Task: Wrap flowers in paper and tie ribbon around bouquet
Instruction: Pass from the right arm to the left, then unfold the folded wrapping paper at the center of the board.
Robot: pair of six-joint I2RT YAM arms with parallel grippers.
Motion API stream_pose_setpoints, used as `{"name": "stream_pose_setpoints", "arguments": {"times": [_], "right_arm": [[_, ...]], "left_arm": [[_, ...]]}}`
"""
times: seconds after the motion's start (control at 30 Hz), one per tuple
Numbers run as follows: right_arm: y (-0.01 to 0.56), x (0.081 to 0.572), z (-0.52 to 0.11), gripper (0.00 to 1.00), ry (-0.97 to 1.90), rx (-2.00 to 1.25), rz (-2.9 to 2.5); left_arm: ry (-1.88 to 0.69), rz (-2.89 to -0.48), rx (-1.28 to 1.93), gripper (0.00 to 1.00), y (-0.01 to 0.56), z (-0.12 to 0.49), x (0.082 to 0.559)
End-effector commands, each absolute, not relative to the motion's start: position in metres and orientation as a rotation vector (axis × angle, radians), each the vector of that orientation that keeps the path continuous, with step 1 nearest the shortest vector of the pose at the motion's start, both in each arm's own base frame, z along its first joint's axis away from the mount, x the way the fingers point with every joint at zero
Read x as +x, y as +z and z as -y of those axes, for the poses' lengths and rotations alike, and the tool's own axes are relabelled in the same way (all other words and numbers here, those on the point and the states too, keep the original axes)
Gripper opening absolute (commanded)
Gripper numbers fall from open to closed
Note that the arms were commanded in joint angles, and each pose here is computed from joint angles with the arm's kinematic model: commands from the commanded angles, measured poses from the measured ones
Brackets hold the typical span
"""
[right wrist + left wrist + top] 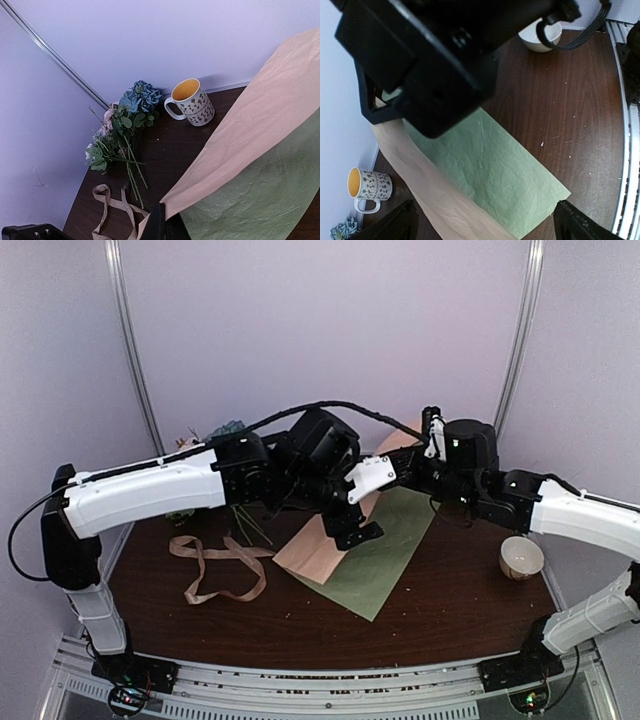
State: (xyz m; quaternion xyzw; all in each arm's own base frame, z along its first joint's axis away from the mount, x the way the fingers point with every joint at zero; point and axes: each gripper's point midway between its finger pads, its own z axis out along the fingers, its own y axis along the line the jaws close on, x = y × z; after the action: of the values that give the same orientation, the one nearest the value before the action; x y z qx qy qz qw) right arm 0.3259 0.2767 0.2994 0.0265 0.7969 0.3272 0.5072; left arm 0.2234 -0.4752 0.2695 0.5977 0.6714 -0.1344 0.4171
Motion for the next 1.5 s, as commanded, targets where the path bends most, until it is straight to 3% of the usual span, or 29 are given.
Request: {"name": "stream_pose_setpoints", "arguments": {"times": [0.0, 0.2, 0.3, 0.33, 0.4, 0.57, 0.7, 0.8, 0.93, 1.13, 1.3, 1.47], "right_arm": [[0.318, 0.332, -0.281, 0.0, 0.831, 0.074, -1.873], [0.316, 0.332, -0.283, 0.0, 0.835, 0.069, -1.879], [0.316, 0.332, -0.283, 0.0, 0.831, 0.068, -1.88], [0.315, 0.332, -0.282, 0.0, 0.828, 0.067, -1.881], [0.314, 0.332, -0.282, 0.0, 0.825, 0.066, -1.883], [0.313, 0.331, -0.282, 0.0, 0.819, 0.063, -1.887], [0.313, 0.332, -0.278, 0.0, 0.804, 0.061, -1.886], [0.315, 0.333, -0.271, 0.03, 0.779, 0.051, -1.886], [0.322, 0.333, -0.252, 0.24, 0.73, 0.032, -1.876], [0.314, 0.333, -0.228, 0.5, 0.663, -0.046, -1.943], [0.28, 0.333, -0.221, 0.57, 0.558, -0.148, -2.08], [0.221, 0.337, -0.237, 0.57, 0.524, -0.253, -2.258]], "left_arm": [[-0.17, -1.688, 1.455, 0.98, 0.259, 0.471, 0.247], [0.123, -1.716, 1.407, 0.97, 0.234, 0.461, 0.273], [0.206, -1.715, 1.375, 0.88, 0.235, 0.455, 0.281], [0.216, -1.715, 1.368, 0.81, 0.236, 0.453, 0.282], [0.215, -1.715, 1.359, 0.55, 0.238, 0.452, 0.282], [0.176, -1.723, 1.372, 0.02, 0.235, 0.453, 0.277], [0.087, -1.748, 1.361, 0.0, 0.237, 0.455, 0.271], [-0.205, -1.796, 1.32, 0.0, 0.252, 0.46, 0.261], [-0.638, -1.778, 1.16, 0.0, 0.29, 0.451, 0.263], [-1.082, -1.755, 0.889, 0.0, 0.328, 0.417, 0.28], [-1.184, -1.928, 0.499, 0.0, 0.279, 0.356, 0.335], [-1.142, -2.075, 0.412, 0.0, 0.225, 0.332, 0.348]]}}
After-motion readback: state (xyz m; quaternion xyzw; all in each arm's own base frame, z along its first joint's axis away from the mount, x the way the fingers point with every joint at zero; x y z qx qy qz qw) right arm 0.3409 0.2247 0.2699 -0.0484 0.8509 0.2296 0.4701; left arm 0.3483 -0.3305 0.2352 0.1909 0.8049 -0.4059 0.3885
